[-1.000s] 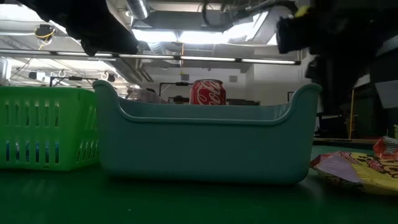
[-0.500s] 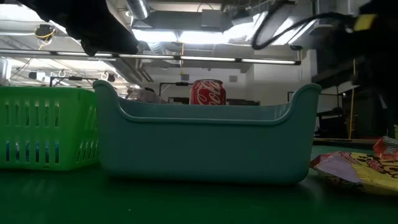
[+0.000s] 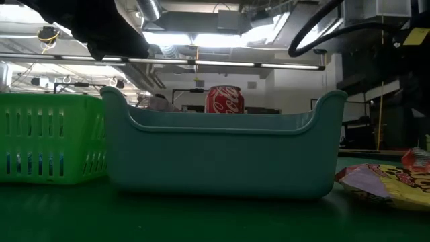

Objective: Sort candy
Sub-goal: Put the orange chocolate into the black bin

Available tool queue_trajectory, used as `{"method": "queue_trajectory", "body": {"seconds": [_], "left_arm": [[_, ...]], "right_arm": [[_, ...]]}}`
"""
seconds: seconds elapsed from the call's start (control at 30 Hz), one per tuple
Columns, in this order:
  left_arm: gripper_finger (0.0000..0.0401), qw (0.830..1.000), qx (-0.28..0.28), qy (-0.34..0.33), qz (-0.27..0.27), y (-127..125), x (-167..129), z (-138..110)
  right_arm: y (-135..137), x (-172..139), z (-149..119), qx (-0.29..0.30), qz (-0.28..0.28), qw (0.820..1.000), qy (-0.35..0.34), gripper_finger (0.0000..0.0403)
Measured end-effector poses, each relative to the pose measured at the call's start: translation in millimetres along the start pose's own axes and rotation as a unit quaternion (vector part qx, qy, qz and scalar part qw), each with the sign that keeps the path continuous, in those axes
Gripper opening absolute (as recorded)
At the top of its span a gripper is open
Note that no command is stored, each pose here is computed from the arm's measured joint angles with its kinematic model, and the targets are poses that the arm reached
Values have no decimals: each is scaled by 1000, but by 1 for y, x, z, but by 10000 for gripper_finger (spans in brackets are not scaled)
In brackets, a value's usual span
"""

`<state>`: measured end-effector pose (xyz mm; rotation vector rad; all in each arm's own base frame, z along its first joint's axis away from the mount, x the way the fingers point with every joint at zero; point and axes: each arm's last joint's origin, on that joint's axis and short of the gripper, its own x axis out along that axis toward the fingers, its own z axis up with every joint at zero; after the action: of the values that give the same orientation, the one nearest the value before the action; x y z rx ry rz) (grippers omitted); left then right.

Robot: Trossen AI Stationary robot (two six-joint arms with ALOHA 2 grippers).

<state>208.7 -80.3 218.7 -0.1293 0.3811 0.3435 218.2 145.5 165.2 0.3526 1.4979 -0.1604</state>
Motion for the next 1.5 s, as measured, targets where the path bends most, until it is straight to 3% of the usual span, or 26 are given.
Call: {"method": "queue_trajectory", "body": {"seconds": [0.53, 0.87, 1.07, 1.23, 1.5], "left_arm": [[121, 1000, 0, 5, -11, -1, 0, 0], [121, 999, 39, -7, -15, -2, 0, 2], [121, 997, 53, -42, -46, -6, -1, 11], [121, 993, 57, -70, -74, -10, -2, 18], [121, 990, 45, -94, -95, -12, -3, 24]], "right_arm": [[-1, 0, 0, -3, -7, 1000, -6, 12], [4, -2, 5, -18, 14, 999, -27, 5], [14, -23, 22, -38, 15, 995, -90, 6], [28, -47, 38, -93, -13, 975, -200, 2], [33, -69, 70, -155, -43, 921, -356, 5]]}}
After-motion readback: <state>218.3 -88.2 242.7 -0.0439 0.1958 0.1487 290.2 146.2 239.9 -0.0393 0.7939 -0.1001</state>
